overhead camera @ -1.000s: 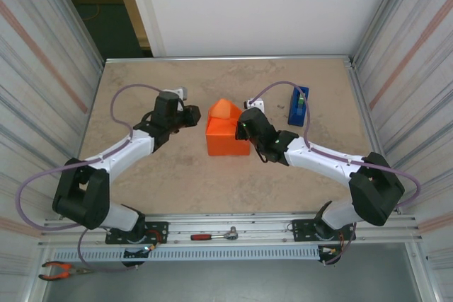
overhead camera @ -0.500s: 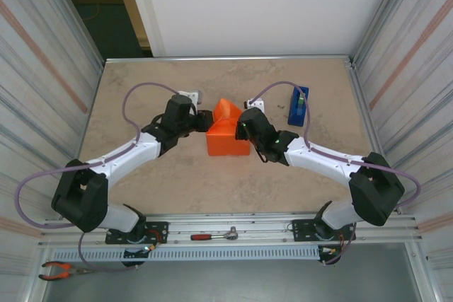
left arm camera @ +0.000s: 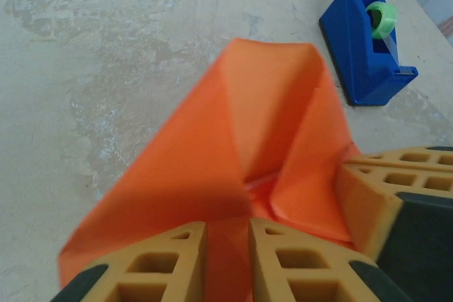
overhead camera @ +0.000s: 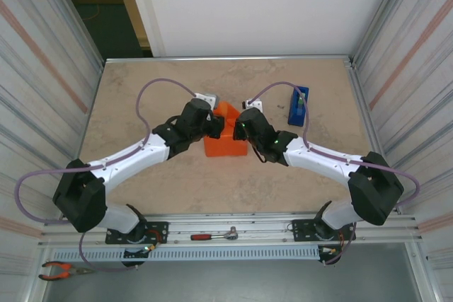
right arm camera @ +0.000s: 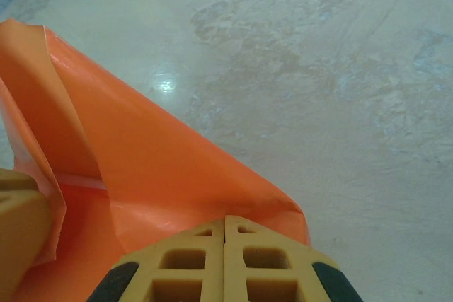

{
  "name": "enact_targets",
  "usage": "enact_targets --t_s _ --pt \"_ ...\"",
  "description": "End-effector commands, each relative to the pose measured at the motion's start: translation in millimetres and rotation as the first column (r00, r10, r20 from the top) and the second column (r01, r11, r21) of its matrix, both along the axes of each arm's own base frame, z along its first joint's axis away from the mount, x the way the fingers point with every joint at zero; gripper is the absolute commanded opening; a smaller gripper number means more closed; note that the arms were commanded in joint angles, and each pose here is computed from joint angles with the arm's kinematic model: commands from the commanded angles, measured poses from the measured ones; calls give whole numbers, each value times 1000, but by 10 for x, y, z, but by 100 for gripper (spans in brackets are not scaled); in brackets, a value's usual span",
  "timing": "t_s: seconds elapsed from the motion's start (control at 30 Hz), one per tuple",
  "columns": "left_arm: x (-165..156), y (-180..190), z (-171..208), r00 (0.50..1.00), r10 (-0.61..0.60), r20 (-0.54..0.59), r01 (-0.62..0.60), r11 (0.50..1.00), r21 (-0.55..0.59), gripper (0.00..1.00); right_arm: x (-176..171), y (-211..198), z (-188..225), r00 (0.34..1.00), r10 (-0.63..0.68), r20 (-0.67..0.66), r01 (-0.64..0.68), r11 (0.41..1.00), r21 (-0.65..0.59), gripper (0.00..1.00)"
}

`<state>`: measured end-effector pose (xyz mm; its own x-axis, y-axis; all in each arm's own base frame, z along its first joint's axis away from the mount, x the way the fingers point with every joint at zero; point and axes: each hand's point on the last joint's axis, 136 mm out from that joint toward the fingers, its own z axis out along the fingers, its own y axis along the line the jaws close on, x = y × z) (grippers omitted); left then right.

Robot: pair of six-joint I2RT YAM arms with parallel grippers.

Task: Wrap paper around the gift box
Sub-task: Fold the seventh fold of the wrapping paper on the gift box.

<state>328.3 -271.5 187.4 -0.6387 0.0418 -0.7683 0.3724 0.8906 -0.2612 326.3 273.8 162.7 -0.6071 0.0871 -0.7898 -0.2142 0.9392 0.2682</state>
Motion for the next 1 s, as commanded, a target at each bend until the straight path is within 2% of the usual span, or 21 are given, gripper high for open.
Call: enact_targets --t_s 0.0,0.13,0.2,0.33,0.57,0.97 --pt "51 100 18 999 45 13 -45 996 73 23 -728 -98 -1074 918 99 -385 -166 975 -145 0" --pt "16 71 -46 998 52 -29 -49 996 71 26 -733 -95 -1080 917 98 -388 -164 976 -141 0" --pt "-12 76 -123 996 73 -58 -69 995 68 35 -737 -94 -1075 916 99 -388 -163 977 -136 0" --pt "-59 48 -226 994 85 -70 -81 995 54 42 -754 -74 -1052 914 104 -392 -161 980 -116 0" --pt "-97 106 -282 992 118 -39 -117 993 20 45 -763 -73 -1019 915 104 -390 -154 983 -101 0" --pt "-57 94 -403 991 128 -34 -125 989 77 48 -788 -65 -1038 911 101 -399 -145 986 -81 0"
